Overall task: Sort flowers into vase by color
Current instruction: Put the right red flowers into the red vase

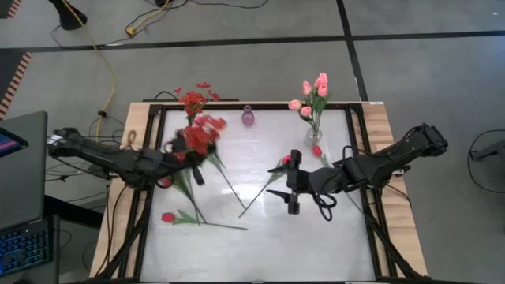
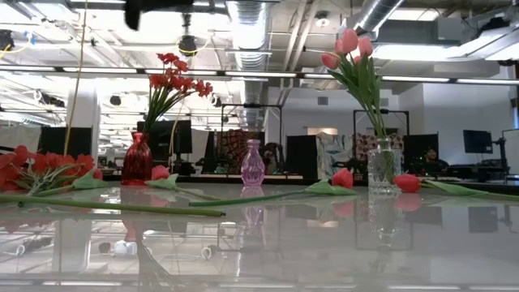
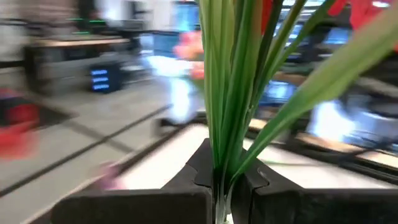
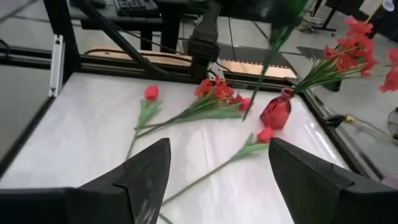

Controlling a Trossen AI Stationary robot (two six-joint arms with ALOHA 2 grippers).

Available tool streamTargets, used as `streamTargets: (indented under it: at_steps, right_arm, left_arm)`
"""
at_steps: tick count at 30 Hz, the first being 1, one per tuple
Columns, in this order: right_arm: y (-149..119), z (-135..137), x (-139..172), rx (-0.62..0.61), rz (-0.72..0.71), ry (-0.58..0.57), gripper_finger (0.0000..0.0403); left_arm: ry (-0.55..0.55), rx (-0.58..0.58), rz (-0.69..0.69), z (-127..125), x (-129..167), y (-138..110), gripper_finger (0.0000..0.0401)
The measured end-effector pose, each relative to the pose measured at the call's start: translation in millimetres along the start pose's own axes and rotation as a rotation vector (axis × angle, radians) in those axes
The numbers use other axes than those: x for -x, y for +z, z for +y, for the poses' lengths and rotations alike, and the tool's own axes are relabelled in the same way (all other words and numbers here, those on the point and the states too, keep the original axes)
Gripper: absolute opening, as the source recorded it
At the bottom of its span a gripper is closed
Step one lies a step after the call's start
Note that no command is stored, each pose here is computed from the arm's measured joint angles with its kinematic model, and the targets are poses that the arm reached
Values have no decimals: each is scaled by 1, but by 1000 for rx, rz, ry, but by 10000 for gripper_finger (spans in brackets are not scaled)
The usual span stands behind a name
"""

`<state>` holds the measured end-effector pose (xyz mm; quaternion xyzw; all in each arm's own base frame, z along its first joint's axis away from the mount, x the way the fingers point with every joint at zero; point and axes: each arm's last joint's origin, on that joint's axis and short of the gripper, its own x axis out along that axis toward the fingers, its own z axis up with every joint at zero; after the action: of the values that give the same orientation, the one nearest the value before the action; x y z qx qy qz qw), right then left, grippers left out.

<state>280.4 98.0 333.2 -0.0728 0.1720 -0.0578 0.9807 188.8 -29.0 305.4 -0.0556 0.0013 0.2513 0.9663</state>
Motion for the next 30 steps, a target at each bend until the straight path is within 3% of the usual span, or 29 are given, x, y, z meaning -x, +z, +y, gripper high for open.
streamTargets:
  at_steps: [5, 10, 20, 30]
  right_arm:
    - [0, -7, -1, 82, 8, -21, 299]
    - [-1, -28, -6, 143, 43, -84, 299]
    - [4, -87, -4, 84, 25, -107, 299]
    - [0, -124, -7, 101, 31, -102, 299]
  left_arm:
    - [236, -1, 22, 27, 22, 4, 0]
    - [397, -30, 20, 42, 31, 4, 0]
    - [572, -79, 63, 65, 20, -1, 0]
    - [643, -97, 94, 89, 12, 3, 0]
